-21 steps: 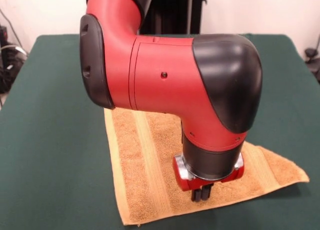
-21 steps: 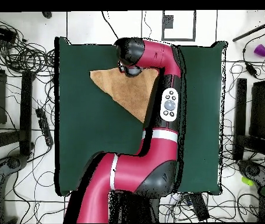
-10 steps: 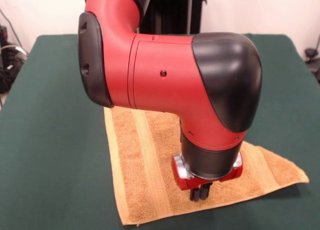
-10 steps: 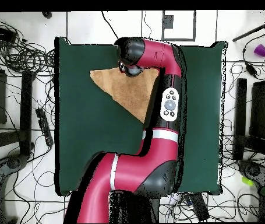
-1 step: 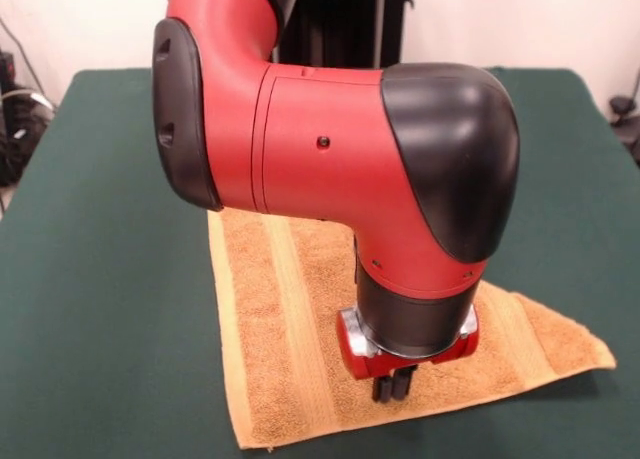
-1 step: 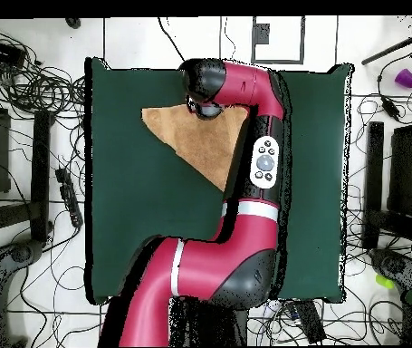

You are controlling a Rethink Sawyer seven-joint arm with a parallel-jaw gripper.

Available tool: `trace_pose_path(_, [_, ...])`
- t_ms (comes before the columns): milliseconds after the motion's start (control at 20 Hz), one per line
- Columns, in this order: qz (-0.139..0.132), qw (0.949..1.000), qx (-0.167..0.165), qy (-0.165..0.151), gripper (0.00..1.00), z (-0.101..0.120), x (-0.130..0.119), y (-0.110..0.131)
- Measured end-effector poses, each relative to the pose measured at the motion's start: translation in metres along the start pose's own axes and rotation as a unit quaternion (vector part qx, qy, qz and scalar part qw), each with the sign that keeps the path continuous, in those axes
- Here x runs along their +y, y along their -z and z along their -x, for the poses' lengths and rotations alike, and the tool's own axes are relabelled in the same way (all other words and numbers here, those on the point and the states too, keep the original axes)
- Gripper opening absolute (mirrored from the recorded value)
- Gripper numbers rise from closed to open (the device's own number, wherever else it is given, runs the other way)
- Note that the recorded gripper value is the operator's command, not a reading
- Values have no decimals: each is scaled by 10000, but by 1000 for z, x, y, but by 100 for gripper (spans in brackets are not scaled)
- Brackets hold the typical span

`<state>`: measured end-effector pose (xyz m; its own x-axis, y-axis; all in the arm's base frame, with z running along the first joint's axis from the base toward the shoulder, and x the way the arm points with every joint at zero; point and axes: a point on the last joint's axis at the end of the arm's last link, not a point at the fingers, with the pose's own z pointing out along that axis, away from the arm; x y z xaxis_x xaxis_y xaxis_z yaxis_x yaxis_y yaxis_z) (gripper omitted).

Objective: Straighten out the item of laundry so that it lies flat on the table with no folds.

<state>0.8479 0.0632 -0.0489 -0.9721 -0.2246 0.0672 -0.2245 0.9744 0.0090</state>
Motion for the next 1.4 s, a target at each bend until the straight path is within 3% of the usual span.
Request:
trace_pose_path(550, [-129, 9999, -104, 16, 0, -1, -8, 0])
trace_pose_path(750, [-350, 9988, -100, 324, 0, -3, -20, -1])
trace_pose_path(800, [-466, 9972, -89, 579, 0, -4, -25, -1])
trace_pose_path(950, [-602, 9937, -64, 946, 0, -5, -32, -1])
trace_pose_path(1050, [-755, 9874, -6, 1390, 0, -6, -38, -1])
trace_pose_path(1100, [-923, 9765, 95, 1945, 0, -9, -44, -2])
trace_pose_path(1150, [-963, 9729, 126, 2097, 0, -9, -45, -2])
trace_pose_path(1300, [-1144, 9520, 266, 2827, 0, -11, -52, -3])
trace_pose_path(1350, [-1167, 9485, 284, 2931, 0, -11, -53, -3])
trace_pose_path(1400, [-1297, 9298, 347, 3428, 0, -11, -57, -4])
